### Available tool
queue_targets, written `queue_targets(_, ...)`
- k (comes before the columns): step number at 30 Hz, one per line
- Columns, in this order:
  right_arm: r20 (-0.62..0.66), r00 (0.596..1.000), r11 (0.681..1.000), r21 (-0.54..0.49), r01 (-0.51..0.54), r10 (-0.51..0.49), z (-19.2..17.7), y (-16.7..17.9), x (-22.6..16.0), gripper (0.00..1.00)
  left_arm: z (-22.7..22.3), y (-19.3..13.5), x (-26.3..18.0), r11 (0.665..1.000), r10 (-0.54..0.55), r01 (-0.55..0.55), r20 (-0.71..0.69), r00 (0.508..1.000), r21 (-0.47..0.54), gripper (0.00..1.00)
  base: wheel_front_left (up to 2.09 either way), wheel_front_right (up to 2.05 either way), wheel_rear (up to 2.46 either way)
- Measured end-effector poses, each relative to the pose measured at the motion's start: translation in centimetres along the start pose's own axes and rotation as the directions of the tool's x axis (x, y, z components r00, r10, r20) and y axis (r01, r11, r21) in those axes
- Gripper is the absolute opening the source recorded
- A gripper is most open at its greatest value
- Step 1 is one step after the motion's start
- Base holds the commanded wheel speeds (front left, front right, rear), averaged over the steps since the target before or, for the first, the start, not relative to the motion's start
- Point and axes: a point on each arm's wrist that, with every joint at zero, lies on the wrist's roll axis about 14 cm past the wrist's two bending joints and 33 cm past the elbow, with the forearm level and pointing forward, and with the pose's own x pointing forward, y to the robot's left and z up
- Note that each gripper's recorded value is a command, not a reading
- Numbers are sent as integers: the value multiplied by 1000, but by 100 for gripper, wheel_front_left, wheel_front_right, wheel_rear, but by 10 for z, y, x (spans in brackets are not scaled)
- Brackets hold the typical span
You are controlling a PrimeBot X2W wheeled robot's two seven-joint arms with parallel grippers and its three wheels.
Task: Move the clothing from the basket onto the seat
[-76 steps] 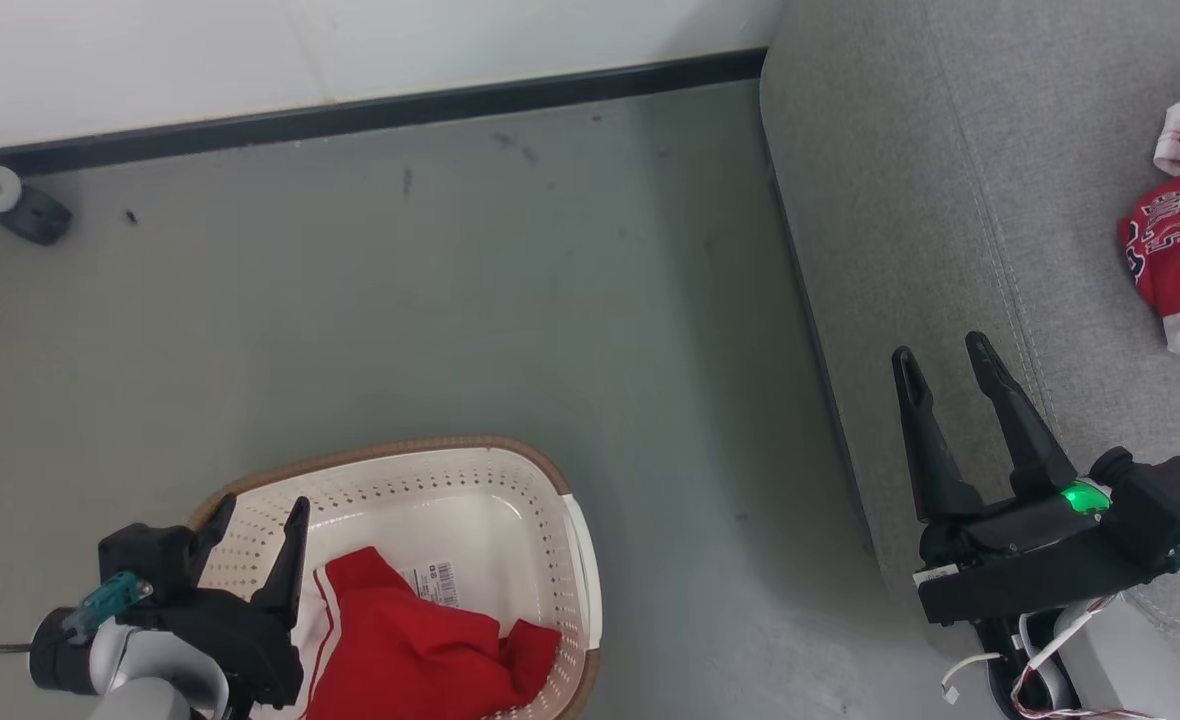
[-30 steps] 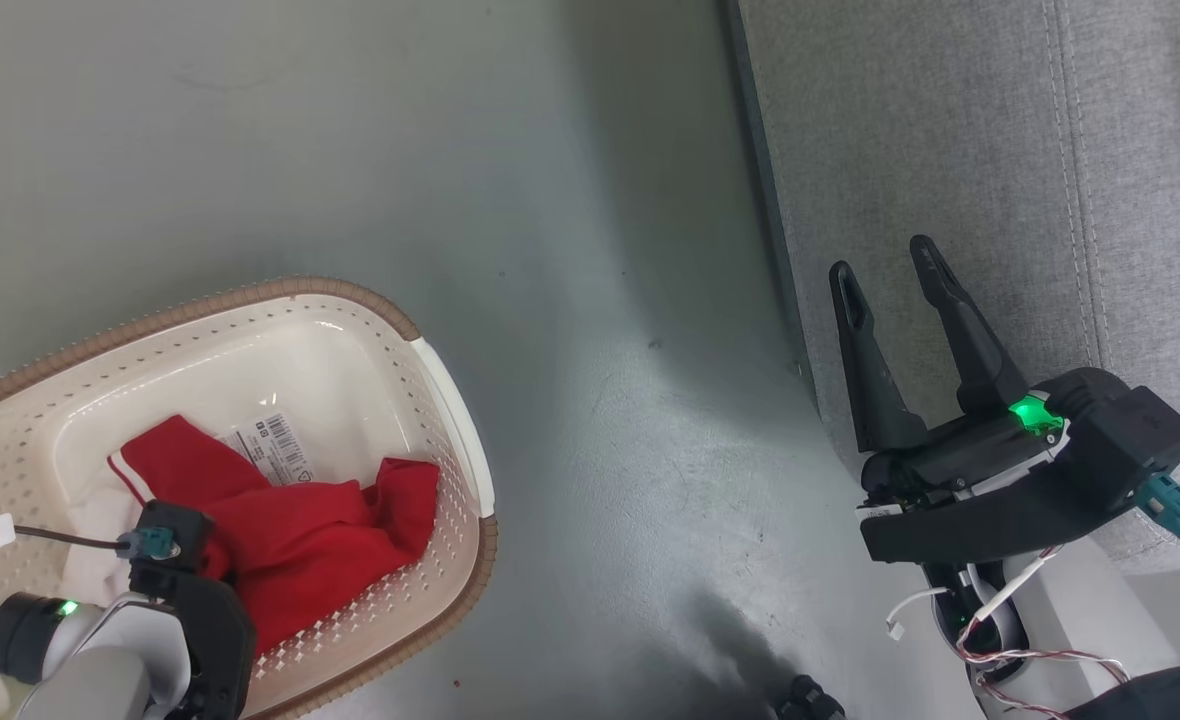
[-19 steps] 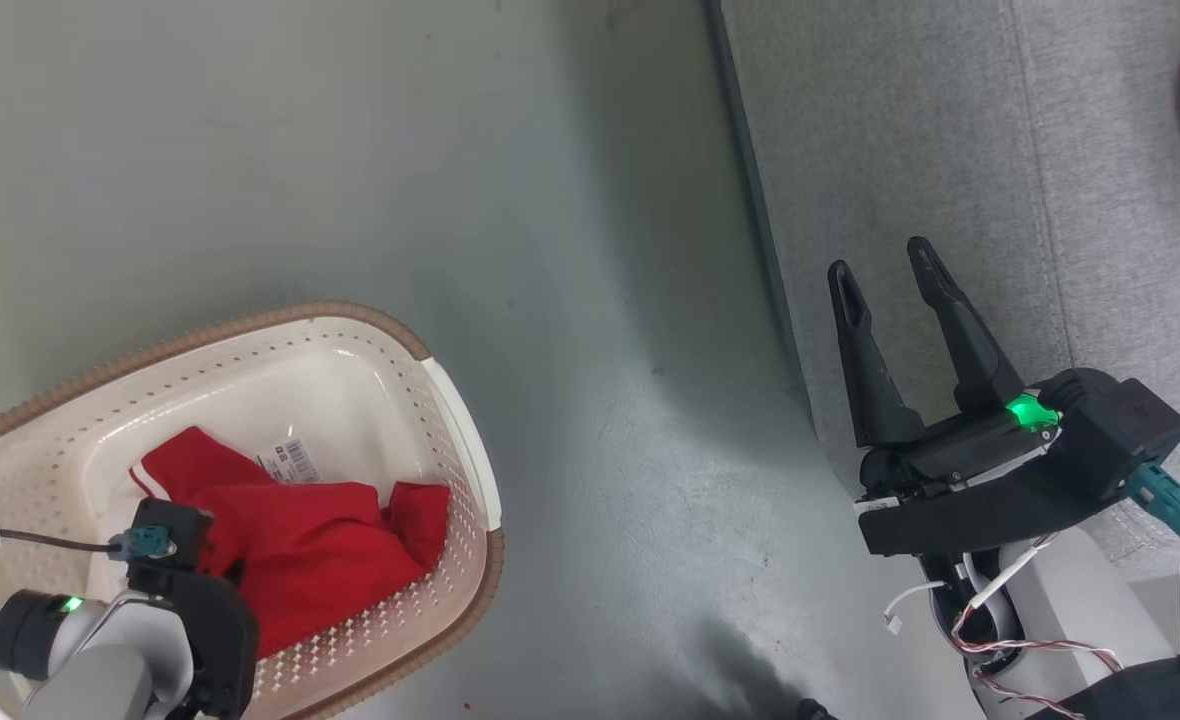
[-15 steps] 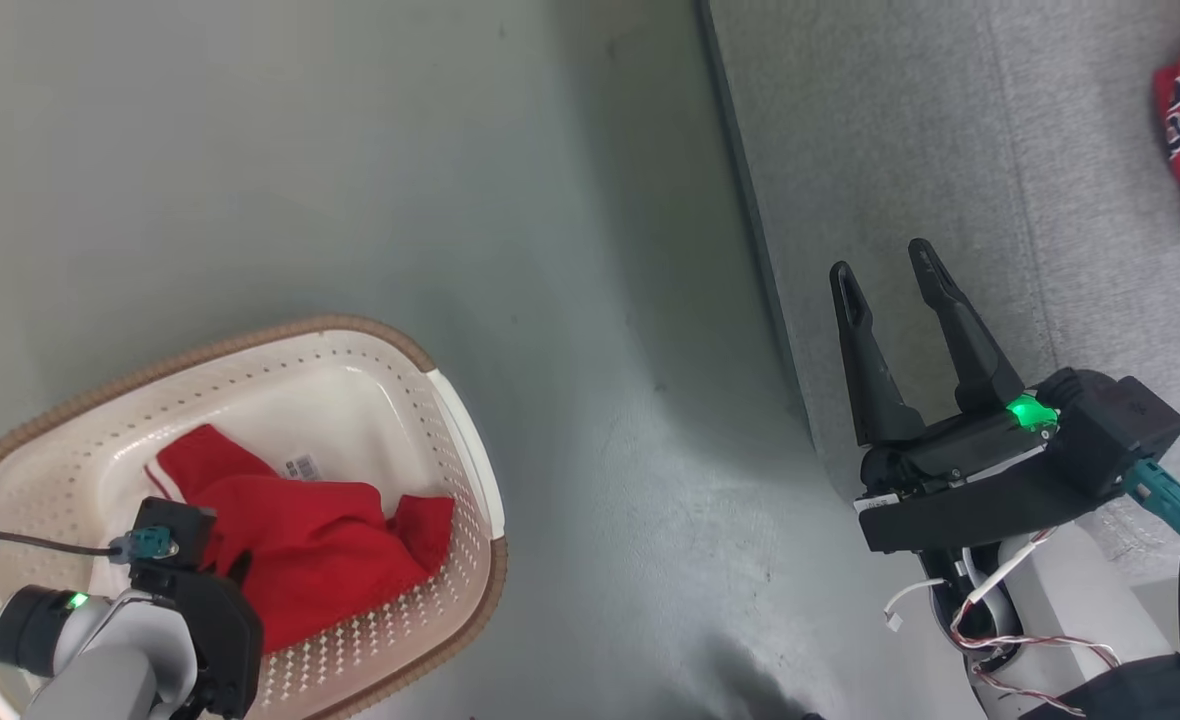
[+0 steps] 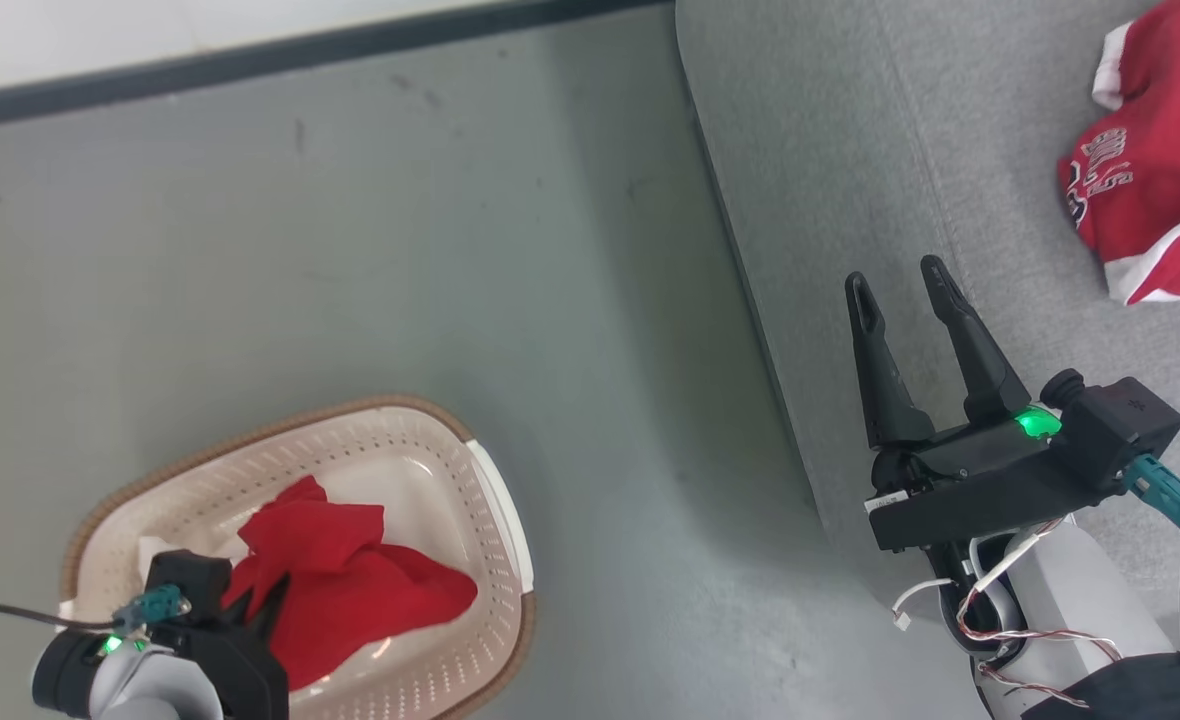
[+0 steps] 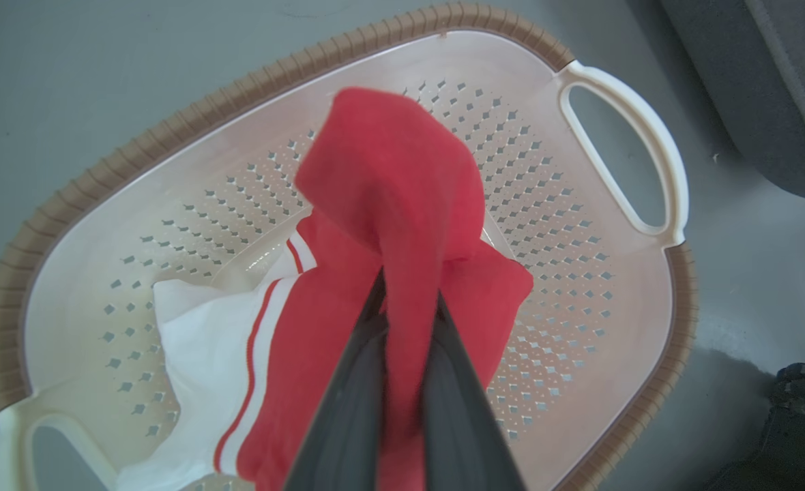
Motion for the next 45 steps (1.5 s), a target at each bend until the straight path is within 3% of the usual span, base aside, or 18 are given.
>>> queue_targets(9,49,999,1000,-2,-18,18,30,4,-17,100,54,-30,-32,998,-44,37,199,979,42,0,0,0,0)
queue_targets(17,83,994,997,8,-76,75,50,23,-33,100,107,-65,-68,993,-103,75,379,920,88,0,0,0,0)
queue_targets(31,132,972,981,-10,-194,193,77,60,-69,100,193,-110,-161,985,-166,89,670,724,147,0,0,0,0)
queue_targets(41,155,941,953,-22,-302,302,87,98,-90,100,230,-140,-226,967,-235,51,787,571,251,0,0,0,0)
queue_targets(45,143,931,942,-19,-335,335,83,109,-93,100,236,-149,-235,961,-255,50,800,543,272,0,0,0,0)
